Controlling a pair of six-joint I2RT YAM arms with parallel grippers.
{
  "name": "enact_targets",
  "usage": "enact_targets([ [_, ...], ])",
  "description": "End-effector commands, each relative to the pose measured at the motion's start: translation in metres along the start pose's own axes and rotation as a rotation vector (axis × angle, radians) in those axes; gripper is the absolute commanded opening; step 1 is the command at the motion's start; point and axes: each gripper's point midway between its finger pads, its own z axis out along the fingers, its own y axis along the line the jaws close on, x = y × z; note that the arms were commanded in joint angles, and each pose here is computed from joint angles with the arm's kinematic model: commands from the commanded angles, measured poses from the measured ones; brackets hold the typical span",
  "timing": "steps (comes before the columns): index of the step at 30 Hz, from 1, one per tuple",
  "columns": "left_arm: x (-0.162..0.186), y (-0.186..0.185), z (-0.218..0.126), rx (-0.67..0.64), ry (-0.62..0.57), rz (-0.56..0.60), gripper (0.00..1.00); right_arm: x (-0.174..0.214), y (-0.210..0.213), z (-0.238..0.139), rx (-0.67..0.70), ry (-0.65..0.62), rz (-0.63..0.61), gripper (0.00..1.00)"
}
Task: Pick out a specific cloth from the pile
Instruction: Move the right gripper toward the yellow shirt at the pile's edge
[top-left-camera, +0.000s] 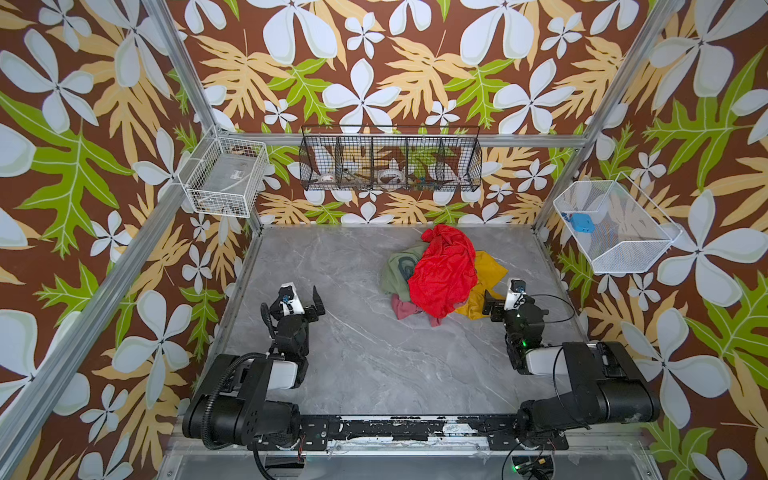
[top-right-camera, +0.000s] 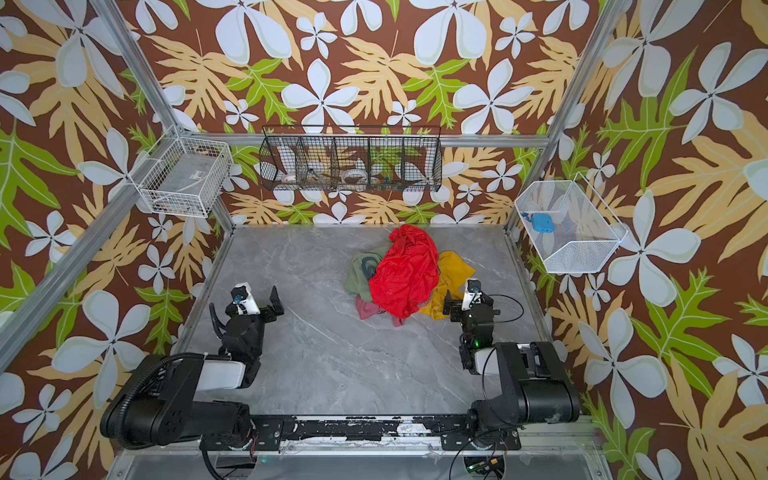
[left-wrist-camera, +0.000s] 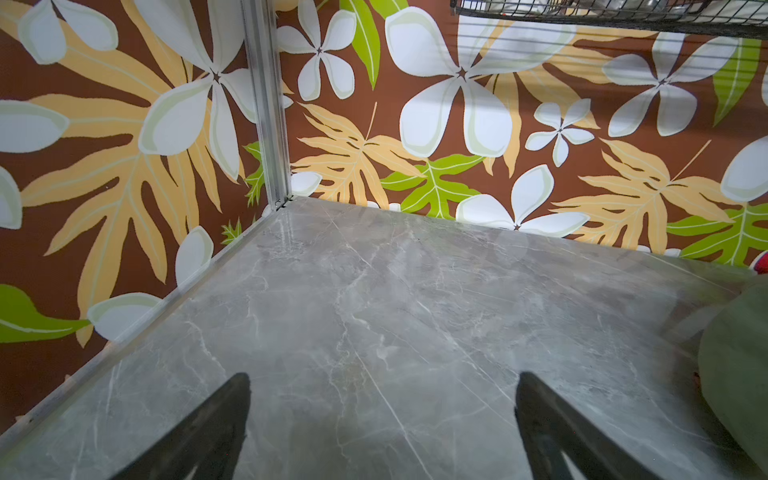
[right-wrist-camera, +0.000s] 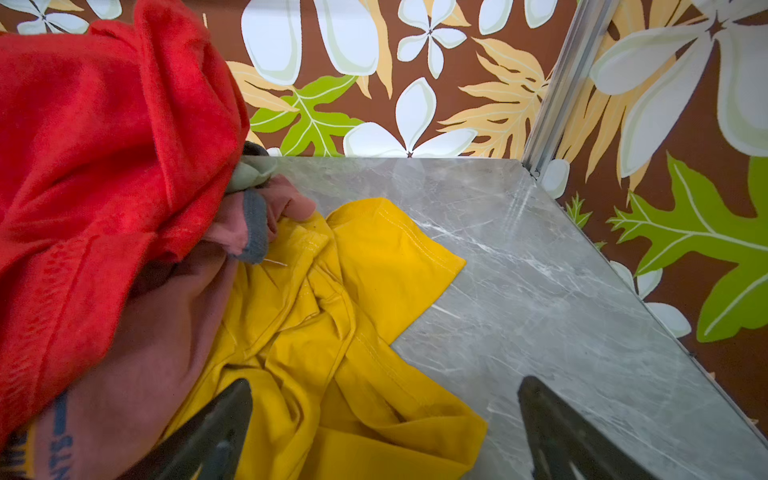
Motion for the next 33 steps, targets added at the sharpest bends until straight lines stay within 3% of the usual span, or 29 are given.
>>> enact_targets([
  [1, -0.007, 0.0, 0.0, 0.003, -0.029, -0.009, 1.0, -0.006, 0.0, -0.001, 0.0, -0.023, 0.002, 1.0],
  [18, -0.007, -0.001, 0.001, 0.006, -0.025, -0.009, 1.0, -0.005, 0.0, -0.001, -0.001, -0.024, 0.002, 1.0],
  [22, -0.007, -0.001, 0.0, 0.005, -0.028, -0.009, 1.0, -0.009, 0.0, -0.001, 0.001, -0.033, 0.008, 0.95],
  [25, -0.016, -0.006, 0.008, 0.007, 0.007, 0.004, 1.0, -0.017, -0.002, 0.01, 0.008, 0.061, 0.019, 0.98],
  [29, -0.033, -0.009, 0.023, -0.035, 0.137, -0.033, 1.0, -0.03, -0.005, 0.014, -0.037, 0.165, 0.209, 0.96],
  [33, -0.06, -0.039, 0.025, 0.109, 0.163, -0.101, 1.0, -0.038, -0.003, 0.005, -0.043, 0.176, 0.383, 0.95],
])
